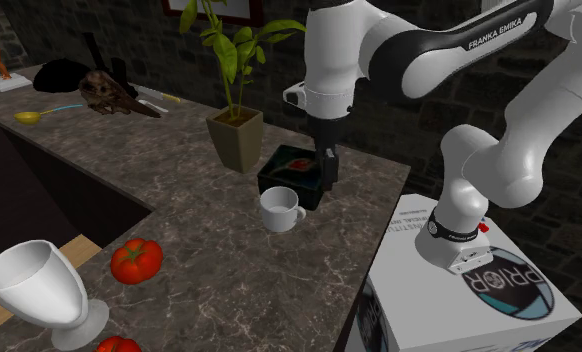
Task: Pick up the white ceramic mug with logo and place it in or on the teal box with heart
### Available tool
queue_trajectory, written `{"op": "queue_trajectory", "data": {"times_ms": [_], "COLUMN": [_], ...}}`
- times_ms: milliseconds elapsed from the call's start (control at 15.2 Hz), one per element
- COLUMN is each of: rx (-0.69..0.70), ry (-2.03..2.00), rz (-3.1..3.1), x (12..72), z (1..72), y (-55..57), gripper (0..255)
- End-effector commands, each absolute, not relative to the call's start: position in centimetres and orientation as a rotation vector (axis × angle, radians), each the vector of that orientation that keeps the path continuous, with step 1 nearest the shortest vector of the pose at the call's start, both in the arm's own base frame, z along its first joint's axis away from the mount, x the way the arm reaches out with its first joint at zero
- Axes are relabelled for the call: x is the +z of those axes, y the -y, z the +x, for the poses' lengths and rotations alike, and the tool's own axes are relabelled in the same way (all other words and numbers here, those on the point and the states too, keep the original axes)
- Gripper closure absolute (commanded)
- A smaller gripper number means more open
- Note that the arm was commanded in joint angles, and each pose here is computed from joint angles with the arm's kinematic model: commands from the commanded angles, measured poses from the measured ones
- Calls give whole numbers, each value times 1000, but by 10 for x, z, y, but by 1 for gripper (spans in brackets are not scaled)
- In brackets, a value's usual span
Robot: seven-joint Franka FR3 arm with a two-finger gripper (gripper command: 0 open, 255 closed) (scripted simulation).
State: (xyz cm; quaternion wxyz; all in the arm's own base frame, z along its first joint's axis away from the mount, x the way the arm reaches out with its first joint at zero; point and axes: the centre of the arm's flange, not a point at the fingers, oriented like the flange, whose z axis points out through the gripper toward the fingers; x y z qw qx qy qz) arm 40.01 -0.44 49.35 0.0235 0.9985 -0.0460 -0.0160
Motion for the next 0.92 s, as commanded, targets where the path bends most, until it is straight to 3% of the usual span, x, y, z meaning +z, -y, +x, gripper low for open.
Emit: {"op": "queue_trajectory", "data": {"times_ms": [0,858], "rx": [-51,-70], "ry": [141,136], "rz": [3092,3094], "x": [471,356], "z": [416,501], "y": [10,29], "gripper": [0,0]}}
